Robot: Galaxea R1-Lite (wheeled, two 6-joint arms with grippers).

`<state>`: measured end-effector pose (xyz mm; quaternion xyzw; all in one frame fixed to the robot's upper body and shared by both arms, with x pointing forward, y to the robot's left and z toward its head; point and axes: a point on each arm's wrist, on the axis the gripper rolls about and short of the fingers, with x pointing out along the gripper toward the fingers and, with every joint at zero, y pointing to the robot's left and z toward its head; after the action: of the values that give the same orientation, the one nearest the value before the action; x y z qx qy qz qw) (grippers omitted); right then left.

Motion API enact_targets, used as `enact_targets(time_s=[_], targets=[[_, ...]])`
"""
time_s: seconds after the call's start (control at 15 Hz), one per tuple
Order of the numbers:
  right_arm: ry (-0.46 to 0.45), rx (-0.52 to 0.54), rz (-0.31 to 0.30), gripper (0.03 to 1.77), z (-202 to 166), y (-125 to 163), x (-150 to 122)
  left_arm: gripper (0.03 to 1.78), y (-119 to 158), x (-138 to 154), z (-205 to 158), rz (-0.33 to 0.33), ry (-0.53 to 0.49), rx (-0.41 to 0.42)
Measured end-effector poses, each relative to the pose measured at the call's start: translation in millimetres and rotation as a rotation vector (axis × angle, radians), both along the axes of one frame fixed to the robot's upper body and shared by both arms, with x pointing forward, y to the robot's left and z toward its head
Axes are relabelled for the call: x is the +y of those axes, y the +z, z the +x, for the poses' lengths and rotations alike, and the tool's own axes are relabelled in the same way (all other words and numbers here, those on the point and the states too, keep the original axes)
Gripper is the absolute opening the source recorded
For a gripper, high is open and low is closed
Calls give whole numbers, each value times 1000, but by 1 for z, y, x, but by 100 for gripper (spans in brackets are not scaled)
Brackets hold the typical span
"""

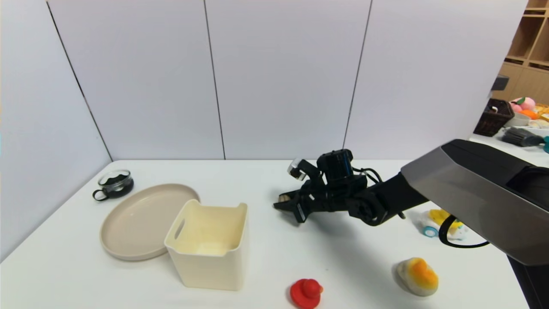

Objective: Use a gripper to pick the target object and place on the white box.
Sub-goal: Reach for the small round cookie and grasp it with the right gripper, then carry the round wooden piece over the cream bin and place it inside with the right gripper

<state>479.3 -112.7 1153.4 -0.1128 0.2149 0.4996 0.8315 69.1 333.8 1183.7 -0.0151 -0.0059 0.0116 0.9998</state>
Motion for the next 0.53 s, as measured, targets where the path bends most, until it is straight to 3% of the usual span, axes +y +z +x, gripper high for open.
enact_targets(time_s=[0.27, 0.53], targets=[[-24, -18, -7, 52, -2, 6, 0, 169, 0, 0, 0, 0, 0, 0], [-34, -150, 73, 52, 3, 57, -3, 169, 0, 0, 0, 0, 0, 0]])
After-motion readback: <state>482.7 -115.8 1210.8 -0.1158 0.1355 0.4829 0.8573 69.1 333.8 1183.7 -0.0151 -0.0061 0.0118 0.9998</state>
